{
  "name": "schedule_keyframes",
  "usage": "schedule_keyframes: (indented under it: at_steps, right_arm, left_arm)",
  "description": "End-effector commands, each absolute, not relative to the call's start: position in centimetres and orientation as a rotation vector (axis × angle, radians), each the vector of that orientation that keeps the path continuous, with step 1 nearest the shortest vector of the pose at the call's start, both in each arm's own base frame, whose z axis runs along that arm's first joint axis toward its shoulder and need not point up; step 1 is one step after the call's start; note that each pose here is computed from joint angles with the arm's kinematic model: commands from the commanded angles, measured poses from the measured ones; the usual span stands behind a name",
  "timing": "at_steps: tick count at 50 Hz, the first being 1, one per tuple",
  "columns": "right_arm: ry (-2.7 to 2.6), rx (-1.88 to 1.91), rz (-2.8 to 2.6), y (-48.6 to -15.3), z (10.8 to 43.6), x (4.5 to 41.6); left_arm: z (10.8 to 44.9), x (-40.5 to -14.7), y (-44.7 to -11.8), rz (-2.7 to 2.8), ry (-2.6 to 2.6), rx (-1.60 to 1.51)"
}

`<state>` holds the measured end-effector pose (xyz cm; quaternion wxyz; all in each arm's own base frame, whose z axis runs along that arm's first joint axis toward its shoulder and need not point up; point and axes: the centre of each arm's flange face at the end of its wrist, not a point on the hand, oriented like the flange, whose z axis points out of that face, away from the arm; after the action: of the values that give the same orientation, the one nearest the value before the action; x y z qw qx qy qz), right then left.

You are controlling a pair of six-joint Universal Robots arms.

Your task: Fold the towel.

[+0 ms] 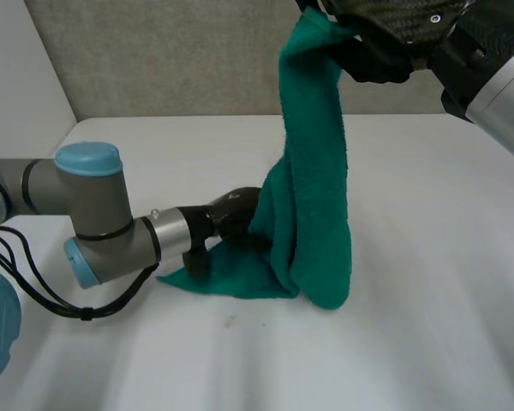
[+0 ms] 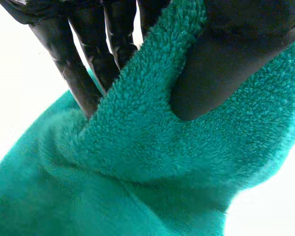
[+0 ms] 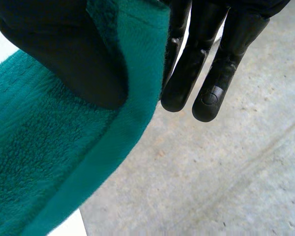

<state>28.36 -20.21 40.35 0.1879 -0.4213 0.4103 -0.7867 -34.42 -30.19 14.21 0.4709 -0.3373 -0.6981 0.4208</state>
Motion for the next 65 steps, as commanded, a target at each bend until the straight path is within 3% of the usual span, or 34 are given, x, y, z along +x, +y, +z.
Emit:
schedule_keyframes:
  at_steps: [1, 3, 8, 13, 18, 23, 28, 31, 32, 33, 35, 36, 41, 54, 61, 65]
  right_arm:
    - [1.262, -1.138, -2.236, -22.3, 39.1, 28.4]
    - [1.289, -1.123, -2.248, -22.9, 38.9, 28.4]
    - [1.384, -1.032, -2.325, -26.3, 38.6, 28.3]
    - [1.407, -0.874, -2.489, -30.3, 39.8, 28.4]
    - [1.325, -0.745, -2.625, -31.6, 41.4, 28.6]
    - [1.313, -0.739, -2.635, -31.8, 40.6, 28.7]
    - [1.527, -0.847, -2.452, -31.7, 35.2, 28.9]
    - [1.564, -0.858, -2.422, -31.6, 34.3, 28.9]
    - [1.727, -0.917, -2.291, -31.5, 30.5, 28.7]
    - [1.777, -0.937, -2.254, -31.5, 29.3, 28.7]
    - [1.814, -0.959, -2.223, -31.5, 28.4, 28.7]
    - [1.905, -1.029, -2.146, -31.2, 26.0, 28.6]
    - [2.024, -1.094, -2.086, -30.9, 23.5, 27.6]
    - [2.083, -1.084, -2.062, -28.8, 22.7, 26.4]
    - [2.040, -1.086, -2.103, -27.7, 21.1, 26.0]
    - [2.049, -1.092, -2.090, -27.5, 20.7, 26.0]
  left_arm:
    - [18.5, -32.8, -36.0, 1.615, -1.829, -0.569]
    - [19.1, -32.2, -36.8, 1.700, -1.834, -0.512]
    - [25.0, -30.3, -38.2, 2.023, -1.660, -0.299]
    - [31.6, -29.7, -37.4, 2.231, -1.381, -0.247]
    - [35.5, -28.7, -35.9, 2.327, -1.262, -0.164]
    - [33.5, -28.3, -34.7, 2.331, -1.364, -0.154]
    - [26.9, -29.3, -32.2, 2.231, -1.610, -0.284]
    - [22.4, -29.8, -29.9, 2.160, -1.761, -0.414]
    - [21.3, -29.9, -29.3, 2.140, -1.796, -0.446]
    - [19.2, -29.9, -28.4, 2.104, -1.872, -0.499]
    - [17.6, -29.8, -27.6, 2.068, -1.940, -0.545]
    - [16.9, -29.8, -27.2, 2.052, -1.965, -0.564]
    - [14.8, -29.9, -23.7, 1.966, -2.074, -0.642]
    - [18.5, -28.5, -20.2, 1.820, -2.213, -0.733]
    - [22.3, -29.6, -23.3, 1.918, -2.101, -0.682]
    - [22.0, -30.2, -26.0, 1.909, -2.100, -0.680]
